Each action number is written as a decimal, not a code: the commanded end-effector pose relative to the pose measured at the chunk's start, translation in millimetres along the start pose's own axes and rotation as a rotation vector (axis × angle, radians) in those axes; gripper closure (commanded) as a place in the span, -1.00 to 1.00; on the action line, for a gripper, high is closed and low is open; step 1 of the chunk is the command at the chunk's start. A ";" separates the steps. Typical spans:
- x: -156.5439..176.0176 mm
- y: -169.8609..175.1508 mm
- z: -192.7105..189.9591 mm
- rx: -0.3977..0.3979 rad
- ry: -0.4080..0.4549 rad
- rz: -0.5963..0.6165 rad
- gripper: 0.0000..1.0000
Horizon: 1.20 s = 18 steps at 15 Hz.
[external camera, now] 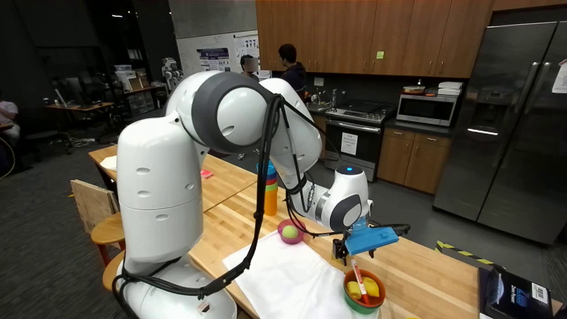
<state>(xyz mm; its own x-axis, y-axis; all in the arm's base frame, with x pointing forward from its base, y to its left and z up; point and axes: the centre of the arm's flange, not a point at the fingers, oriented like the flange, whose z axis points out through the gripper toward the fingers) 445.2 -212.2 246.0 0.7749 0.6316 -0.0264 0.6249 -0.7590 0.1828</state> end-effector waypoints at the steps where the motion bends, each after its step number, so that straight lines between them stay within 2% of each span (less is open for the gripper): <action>1: -7.1 -3.2 -29.6 -0.029 -0.020 0.031 -1.00; 5: -3.1 -4.7 -36.6 -0.013 0.006 0.056 -1.00; 9: 0.7 -12.1 -43.8 0.052 -0.008 0.091 -1.00; 10: -26.0 -36.9 -40.0 0.077 -0.037 0.111 -1.00; 15: -50.1 -54.3 -31.1 0.132 -0.099 0.198 -1.00; 18: -57.5 -59.1 -29.3 0.121 -0.096 0.228 -1.00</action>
<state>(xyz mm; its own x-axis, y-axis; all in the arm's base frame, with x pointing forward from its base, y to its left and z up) 377.4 -199.0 254.8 0.8838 0.4567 -0.1010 0.4635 -0.8842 0.0581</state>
